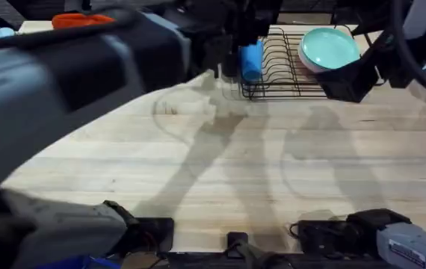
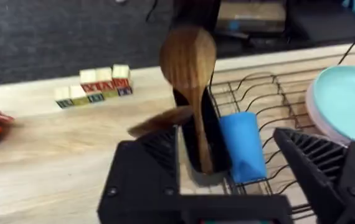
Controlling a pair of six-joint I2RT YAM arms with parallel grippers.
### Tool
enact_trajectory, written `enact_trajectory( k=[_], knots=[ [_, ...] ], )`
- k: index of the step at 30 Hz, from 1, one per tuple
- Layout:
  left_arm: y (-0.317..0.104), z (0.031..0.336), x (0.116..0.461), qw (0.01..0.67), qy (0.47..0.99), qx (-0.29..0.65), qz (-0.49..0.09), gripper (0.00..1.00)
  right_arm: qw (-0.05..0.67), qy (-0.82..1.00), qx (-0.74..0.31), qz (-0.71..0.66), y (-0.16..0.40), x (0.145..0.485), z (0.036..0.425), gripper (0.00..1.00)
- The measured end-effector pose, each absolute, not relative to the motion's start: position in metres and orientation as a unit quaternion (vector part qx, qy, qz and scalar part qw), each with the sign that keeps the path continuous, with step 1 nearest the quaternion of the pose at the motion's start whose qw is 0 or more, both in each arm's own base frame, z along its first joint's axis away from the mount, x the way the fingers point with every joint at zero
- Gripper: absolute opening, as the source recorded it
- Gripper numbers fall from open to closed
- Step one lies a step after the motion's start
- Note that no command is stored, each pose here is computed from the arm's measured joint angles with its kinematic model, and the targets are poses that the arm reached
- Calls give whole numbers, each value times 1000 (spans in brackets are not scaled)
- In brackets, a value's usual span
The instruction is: Pick up the spoon on the table one by one and put them onto the rack
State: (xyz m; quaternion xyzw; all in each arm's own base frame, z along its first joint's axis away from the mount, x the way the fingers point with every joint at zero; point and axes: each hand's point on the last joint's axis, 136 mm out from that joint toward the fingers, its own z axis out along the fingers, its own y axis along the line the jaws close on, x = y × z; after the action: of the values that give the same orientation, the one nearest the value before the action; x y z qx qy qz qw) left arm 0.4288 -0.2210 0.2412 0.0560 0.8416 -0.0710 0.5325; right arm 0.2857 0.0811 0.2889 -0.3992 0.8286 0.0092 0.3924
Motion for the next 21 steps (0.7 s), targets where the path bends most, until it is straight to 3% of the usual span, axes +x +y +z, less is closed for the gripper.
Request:
enact_trajectory(
  k=[4,11,21],
  knots=[
    [-201,289,402,556,826,63,-70,994,392,828,-400,9,81,286,289,998],
    [-171,303,366,538,837,99,-23,994,392,828,-400,9,81,286,289,998],
    [-115,341,333,567,821,53,47,993,390,829,-401,9,81,285,288,998]
  ],
)
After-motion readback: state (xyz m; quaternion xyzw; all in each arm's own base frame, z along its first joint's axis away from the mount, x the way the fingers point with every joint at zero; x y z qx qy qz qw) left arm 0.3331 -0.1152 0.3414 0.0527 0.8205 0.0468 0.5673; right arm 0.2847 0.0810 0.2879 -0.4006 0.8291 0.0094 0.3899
